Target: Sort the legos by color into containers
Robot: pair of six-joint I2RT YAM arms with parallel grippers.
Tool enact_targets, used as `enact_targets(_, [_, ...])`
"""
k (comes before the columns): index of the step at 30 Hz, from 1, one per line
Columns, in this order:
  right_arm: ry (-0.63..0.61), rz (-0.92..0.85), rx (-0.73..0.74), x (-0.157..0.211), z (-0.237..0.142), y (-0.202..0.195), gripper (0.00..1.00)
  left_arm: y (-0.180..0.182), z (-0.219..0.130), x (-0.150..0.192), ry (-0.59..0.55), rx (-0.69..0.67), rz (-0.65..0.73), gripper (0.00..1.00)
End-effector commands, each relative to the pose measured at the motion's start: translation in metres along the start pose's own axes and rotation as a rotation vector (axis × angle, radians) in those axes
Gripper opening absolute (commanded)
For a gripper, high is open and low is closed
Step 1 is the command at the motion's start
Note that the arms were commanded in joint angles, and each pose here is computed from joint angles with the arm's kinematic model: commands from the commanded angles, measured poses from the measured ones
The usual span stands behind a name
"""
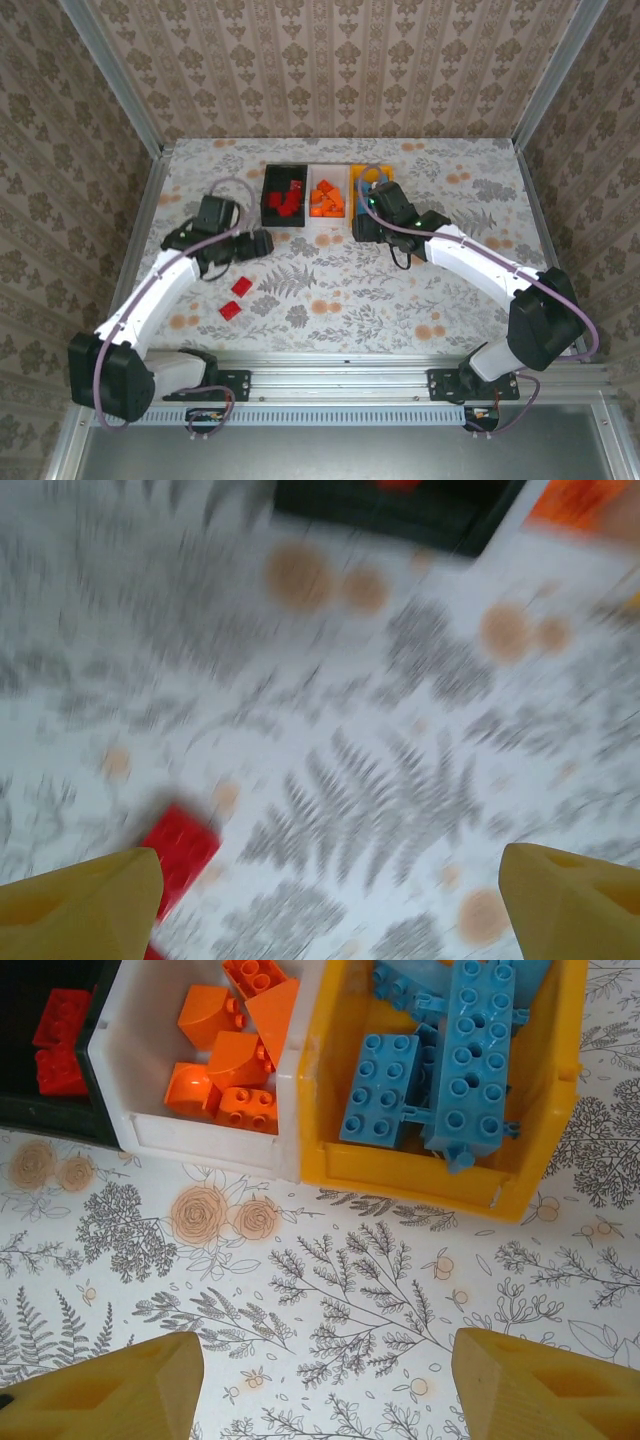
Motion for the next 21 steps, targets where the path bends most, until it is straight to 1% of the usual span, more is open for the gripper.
enact_targets(1, [-0.001, 0.014, -0.043, -0.012, -0.004, 0.008, 0.68, 0.014, 0.008, 0.027, 0.055, -0.061, 0.002, 0.86])
enact_targets(3, [-0.004, 0.021, -0.055, -0.014, -0.005, 0.011, 0.68, 0.024, 0.013, 0.034, 0.057, -0.140, -0.031, 0.85])
enact_targets(6, [-0.006, 0.015, -0.062, -0.016, -0.007, 0.014, 0.69, 0.030, 0.020, 0.038, 0.059, -0.184, -0.040, 0.85])
enact_targets(9, [0.002, 0.011, -0.055, -0.015, -0.006, 0.014, 0.69, 0.038, 0.026, 0.037, 0.050, -0.258, -0.025, 0.85])
enact_targets(11, [0.005, 0.011, -0.054, -0.014, -0.006, 0.014, 0.69, 0.042, 0.034, 0.038, 0.074, -0.288, -0.025, 0.84])
enact_targets(16, [0.007, 0.010, -0.049, -0.013, -0.006, 0.013, 0.69, 0.044, 0.050, 0.044, 0.114, -0.278, -0.006, 0.82])
enact_targets(21, [0.008, 0.010, -0.052, -0.015, -0.003, 0.015, 0.70, 0.047, 0.059, 0.049, 0.162, -0.301, 0.013, 0.81])
Point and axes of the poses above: each hand's point on the last joint's axis, 136 mm out from that joint toward the fingers, its own z axis out along the fingers, its own y axis along the line the jaws close on, x = y × z, the point moved 7 cm from there along -z, back along the fingers
